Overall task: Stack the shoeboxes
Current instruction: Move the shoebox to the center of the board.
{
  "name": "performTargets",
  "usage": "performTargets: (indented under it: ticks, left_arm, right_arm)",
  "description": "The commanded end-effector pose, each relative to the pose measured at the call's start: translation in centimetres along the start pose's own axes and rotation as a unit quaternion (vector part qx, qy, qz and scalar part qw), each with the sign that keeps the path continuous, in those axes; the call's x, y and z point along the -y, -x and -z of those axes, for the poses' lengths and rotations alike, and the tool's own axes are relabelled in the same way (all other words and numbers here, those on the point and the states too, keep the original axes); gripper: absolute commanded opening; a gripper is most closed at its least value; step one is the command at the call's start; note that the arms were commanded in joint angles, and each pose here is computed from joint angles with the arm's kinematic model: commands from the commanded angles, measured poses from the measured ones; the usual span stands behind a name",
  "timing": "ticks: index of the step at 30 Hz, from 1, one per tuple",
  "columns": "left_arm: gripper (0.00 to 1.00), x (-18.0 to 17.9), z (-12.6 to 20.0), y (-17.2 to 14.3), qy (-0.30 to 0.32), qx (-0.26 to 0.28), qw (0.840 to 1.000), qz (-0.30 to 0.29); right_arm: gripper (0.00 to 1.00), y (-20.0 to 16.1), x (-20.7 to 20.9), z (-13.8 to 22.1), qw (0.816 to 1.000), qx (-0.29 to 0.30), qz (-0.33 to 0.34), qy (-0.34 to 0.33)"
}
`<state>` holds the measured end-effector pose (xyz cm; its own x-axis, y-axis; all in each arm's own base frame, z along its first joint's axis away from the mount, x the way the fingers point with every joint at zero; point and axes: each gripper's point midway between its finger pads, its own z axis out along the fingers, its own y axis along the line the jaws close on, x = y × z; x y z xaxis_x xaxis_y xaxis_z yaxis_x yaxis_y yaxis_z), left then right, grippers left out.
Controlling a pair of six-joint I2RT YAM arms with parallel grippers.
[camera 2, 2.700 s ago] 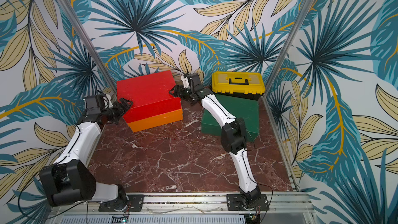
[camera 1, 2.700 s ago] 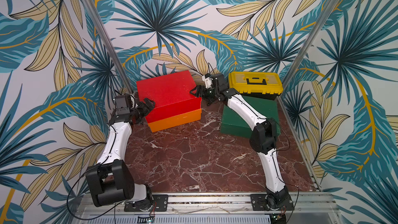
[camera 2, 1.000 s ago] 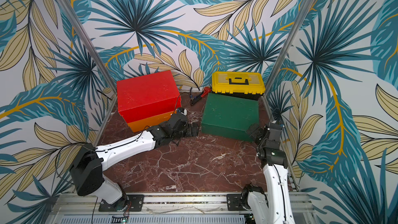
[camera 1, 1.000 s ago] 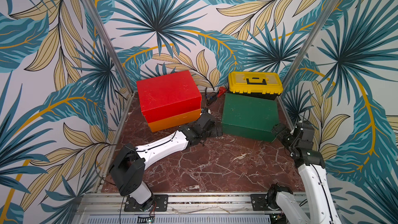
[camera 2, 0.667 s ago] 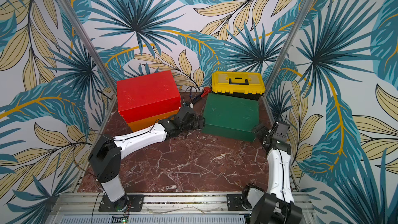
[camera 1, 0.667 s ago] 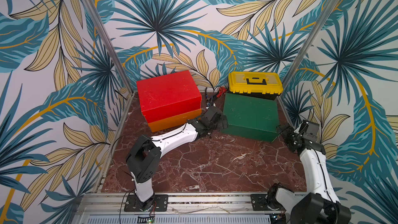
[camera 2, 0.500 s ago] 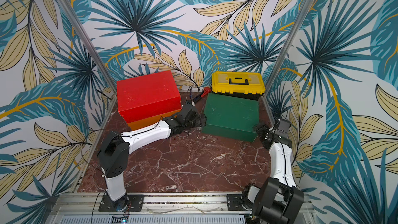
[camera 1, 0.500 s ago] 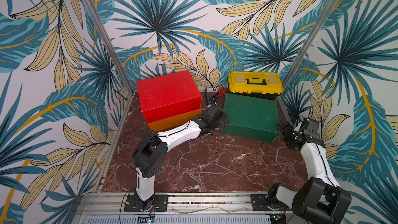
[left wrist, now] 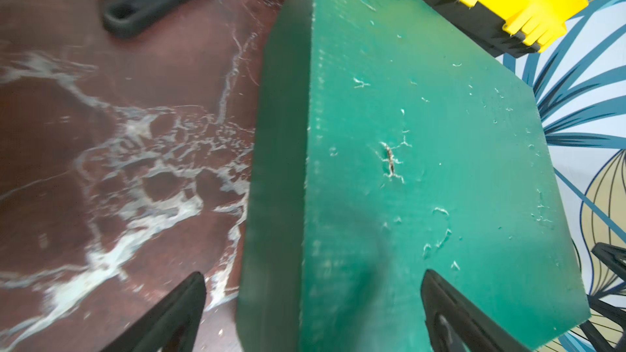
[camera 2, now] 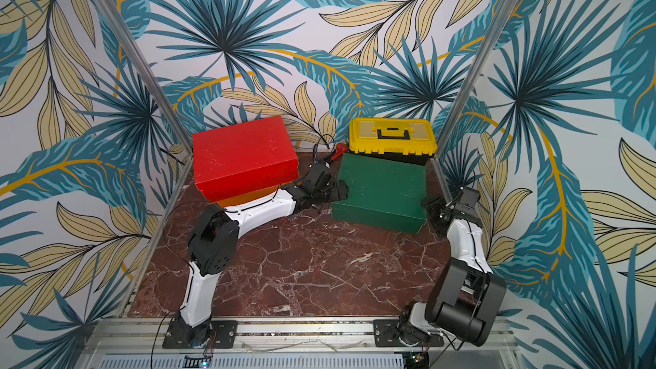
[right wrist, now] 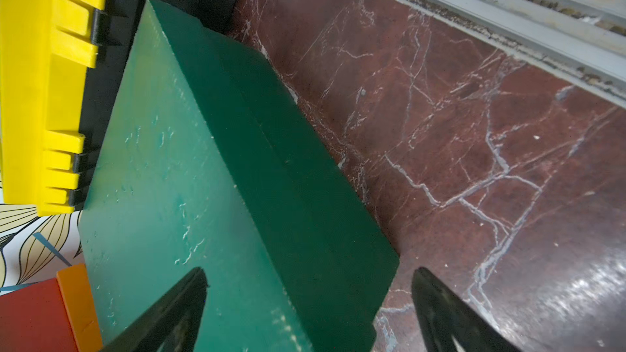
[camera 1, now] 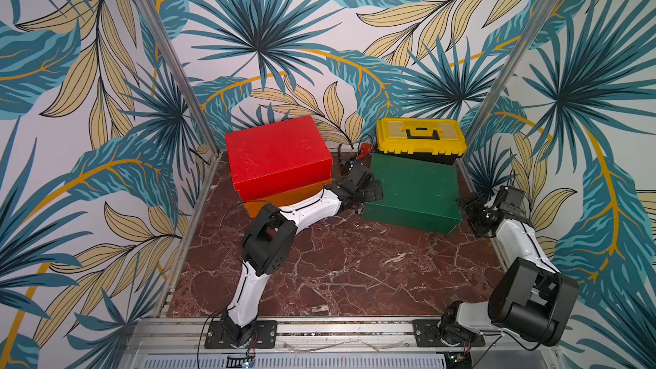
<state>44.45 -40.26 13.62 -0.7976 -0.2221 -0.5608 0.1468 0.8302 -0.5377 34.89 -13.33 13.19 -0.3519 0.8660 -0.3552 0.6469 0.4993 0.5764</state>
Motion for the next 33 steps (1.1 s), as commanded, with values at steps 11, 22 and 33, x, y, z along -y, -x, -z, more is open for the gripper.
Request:
performTargets:
  ticks: [11, 22, 33]
  left_arm:
    - [1.00, 4.7, 0.0, -2.5, -0.068, -0.043, 0.997, -0.009]
    - [1.00, 7.7, 3.0, -6.7, -0.078, -0.056, 0.995, -0.034]
    - [1.00, 4.4, 9.2, -13.4, -0.019, -0.035, 0.999, -0.028]
  right_arm:
    - [0.79, -3.5, -0.1, -0.6, 0.997, -0.062, -0.034, 0.033]
    - [0.78, -8.0, 0.0, 3.8, 0.996, -0.059, -0.027, 0.068]
    - [0.80, -16.3, -0.3, 6.8, 0.986, -0.104, 0.026, 0.124]
